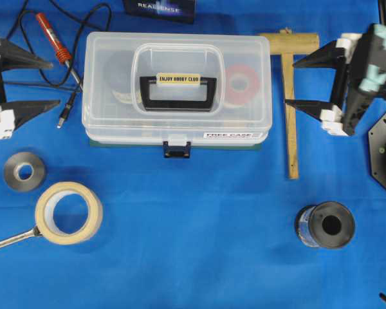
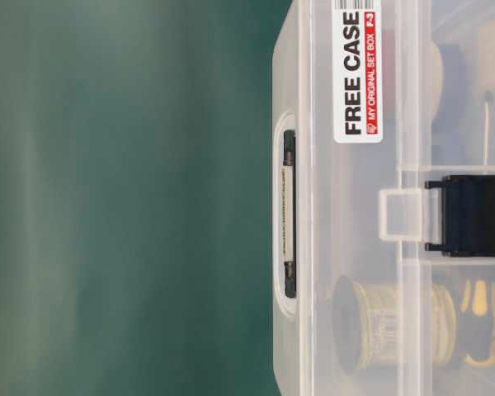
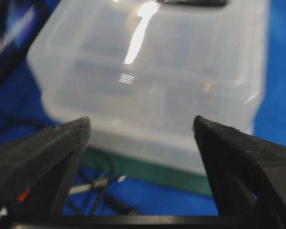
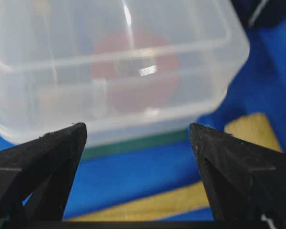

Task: Open the tool box with both arms.
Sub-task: 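Move both grippers inward to the left and right edges of the clear lid, then grip the lid edges with both grippers and lift the lid upward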

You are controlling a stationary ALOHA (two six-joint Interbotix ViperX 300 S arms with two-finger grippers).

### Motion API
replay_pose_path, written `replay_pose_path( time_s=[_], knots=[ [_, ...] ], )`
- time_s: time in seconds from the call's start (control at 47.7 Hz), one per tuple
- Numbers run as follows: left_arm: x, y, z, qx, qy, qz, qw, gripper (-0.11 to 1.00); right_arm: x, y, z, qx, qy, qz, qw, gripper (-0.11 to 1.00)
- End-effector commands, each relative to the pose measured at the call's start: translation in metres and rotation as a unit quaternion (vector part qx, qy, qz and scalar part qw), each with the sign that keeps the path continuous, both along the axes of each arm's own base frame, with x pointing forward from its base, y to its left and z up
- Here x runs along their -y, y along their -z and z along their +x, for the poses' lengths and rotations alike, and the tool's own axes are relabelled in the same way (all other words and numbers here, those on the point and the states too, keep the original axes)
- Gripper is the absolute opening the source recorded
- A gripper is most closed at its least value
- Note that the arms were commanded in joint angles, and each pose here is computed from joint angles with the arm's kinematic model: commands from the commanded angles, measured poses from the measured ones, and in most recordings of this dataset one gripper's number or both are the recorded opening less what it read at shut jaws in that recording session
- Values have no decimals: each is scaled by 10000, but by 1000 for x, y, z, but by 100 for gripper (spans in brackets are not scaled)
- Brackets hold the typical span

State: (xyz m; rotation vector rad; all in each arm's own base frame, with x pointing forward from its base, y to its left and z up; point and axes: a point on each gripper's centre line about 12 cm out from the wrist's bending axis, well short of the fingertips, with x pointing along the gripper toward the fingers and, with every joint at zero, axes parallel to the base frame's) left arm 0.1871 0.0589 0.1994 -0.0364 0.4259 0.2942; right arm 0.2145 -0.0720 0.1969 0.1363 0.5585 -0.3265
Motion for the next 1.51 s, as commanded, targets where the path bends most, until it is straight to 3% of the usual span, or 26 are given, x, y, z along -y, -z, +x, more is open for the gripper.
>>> replay_pose_path(
  time_s=[0.0,0.168,0.817,1.488],
  knots=[
    [-5,2,5,-44,-73,-12,10000,91,5,-1,7,-49,66,23,10000,86],
    [-8,11,15,-31,-84,-7,10000,92,12,6,11,-169,152,51,9997,86],
    [-13,19,55,23,60,28,10000,92,21,3,33,201,191,-76,9996,86],
    [-12,-3,50,428,68,171,9989,92,18,-15,36,560,133,-187,9982,86]
  ],
)
